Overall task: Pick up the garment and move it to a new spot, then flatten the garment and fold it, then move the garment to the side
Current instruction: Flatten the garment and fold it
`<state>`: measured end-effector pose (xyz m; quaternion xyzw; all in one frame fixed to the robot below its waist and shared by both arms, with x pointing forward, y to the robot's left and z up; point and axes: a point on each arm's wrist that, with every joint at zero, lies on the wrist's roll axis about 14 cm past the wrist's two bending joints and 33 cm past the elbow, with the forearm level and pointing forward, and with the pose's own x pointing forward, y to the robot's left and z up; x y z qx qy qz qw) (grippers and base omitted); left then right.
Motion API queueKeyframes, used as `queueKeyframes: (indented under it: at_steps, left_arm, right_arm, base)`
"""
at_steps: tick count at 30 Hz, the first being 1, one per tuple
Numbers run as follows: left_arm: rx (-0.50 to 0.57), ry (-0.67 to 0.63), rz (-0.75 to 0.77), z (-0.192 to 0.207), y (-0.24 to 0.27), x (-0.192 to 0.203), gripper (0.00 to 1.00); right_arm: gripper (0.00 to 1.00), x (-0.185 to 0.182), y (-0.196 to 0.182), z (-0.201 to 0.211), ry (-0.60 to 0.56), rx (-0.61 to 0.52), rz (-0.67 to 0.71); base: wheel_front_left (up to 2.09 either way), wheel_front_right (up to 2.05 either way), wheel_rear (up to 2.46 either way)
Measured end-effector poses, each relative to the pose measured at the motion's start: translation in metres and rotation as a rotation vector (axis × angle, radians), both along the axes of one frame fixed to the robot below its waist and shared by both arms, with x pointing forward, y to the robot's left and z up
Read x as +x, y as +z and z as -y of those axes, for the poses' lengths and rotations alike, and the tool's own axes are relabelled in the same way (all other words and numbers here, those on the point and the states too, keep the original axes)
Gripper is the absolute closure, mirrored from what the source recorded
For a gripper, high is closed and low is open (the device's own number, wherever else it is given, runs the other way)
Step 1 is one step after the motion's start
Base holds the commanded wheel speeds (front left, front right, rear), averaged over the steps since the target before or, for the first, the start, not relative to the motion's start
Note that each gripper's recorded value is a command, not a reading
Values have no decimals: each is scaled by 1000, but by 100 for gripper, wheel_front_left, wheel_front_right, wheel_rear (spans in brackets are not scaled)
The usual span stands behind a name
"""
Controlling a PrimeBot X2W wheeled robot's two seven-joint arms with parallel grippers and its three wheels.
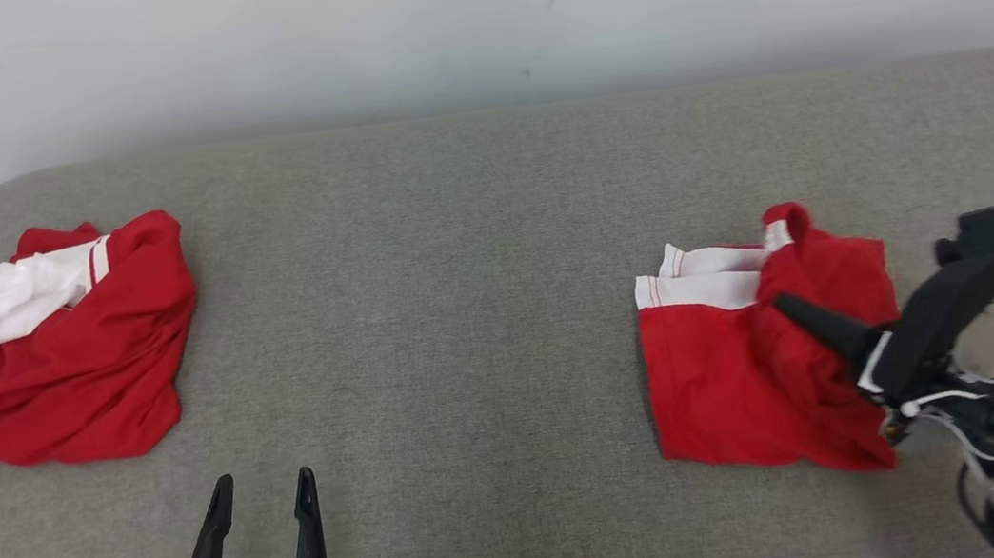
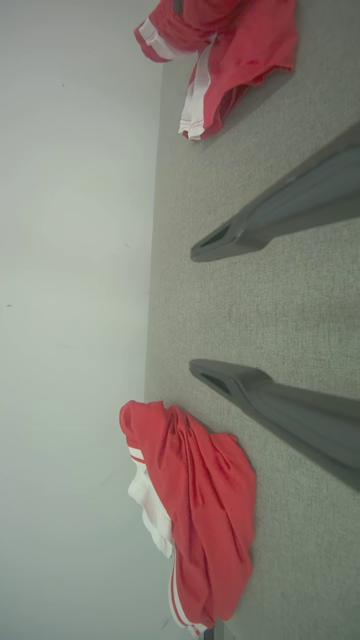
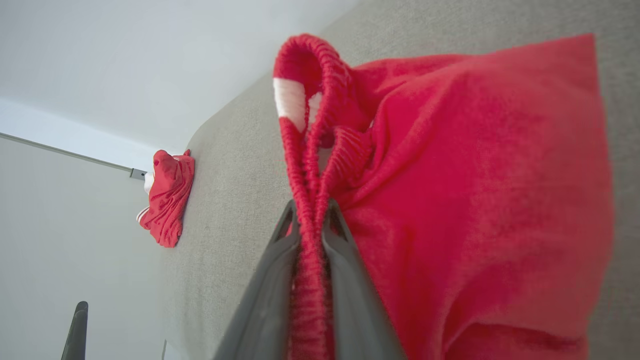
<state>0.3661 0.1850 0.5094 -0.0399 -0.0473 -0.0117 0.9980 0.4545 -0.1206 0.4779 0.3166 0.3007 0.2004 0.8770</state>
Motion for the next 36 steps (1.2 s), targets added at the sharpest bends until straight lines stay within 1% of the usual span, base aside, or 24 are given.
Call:
queueKeyframes:
  at_steps: [5,10,14,15,16,17,18,21,25,26,27,28,29,30,31,33,36]
  left_arm:
    - [-1,13,-7,-3,-2,-2,0]
    - [-3,14,-18,-2,-5,-1,0]
    - [-5,17,-19,-2,-6,3,0]
    - [-6,14,-23,-1,-7,3,0]
    - [-6,13,-25,-1,-8,4,0]
    - [-6,12,-25,0,-8,4,0]
    - [-6,11,-23,0,-7,4,0]
    - [-6,15,-20,-1,-6,5,0]
    - [-5,14,-12,-1,-3,5,0]
    - [-5,14,-12,-1,-3,5,0]
    - [-2,14,-10,-1,-3,6,0]
    - [0,9,-6,0,-2,7,0]
    - [0,9,-6,0,-2,7,0]
    - [0,4,-3,2,-1,8,0]
    - [0,0,-1,3,0,8,0]
    - [4,-4,4,4,1,10,0]
    - [8,-9,12,5,3,13,0]
  right_arm:
    - [100,2,-6,-31,44,8,-16]
    - [100,5,-23,-46,40,-1,-56]
    - [100,9,-29,-56,35,-3,-62]
    - [100,10,-33,-58,35,-24,-60]
    - [71,9,-35,-58,40,-43,-60]
    - [20,8,-36,-58,46,-57,-58]
    - [0,8,-35,-59,50,-65,-50]
    - [0,13,-20,-55,48,-98,25]
    - [0,22,10,-32,10,-166,184]
    - [0,22,10,-32,10,-166,184]
    - [0,23,17,-26,1,-193,231]
    - [0,23,30,-11,-39,-215,305]
    - [0,23,30,-11,-39,-215,305]
    - [0,23,35,-5,-59,-220,336]
    - [0,22,42,2,-77,-232,377]
    - [0,20,56,15,-95,-291,477]
    - [0,10,60,28,-149,-282,531]
  base:
    - [0,0,0]
    - [0,0,0]
    - [0,0,0]
    - [0,0,0]
    - [0,0,0]
    - [0,0,0]
    - [0,0,0]
    - [0,0,0]
    - [0,0,0]
    - [0,0,0]
    - [0,0,0]
    - [0,0,0]
    - [0,0,0]
    - [0,0,0]
    - [0,0,0]
    - [0,0,0]
    - [0,0,0]
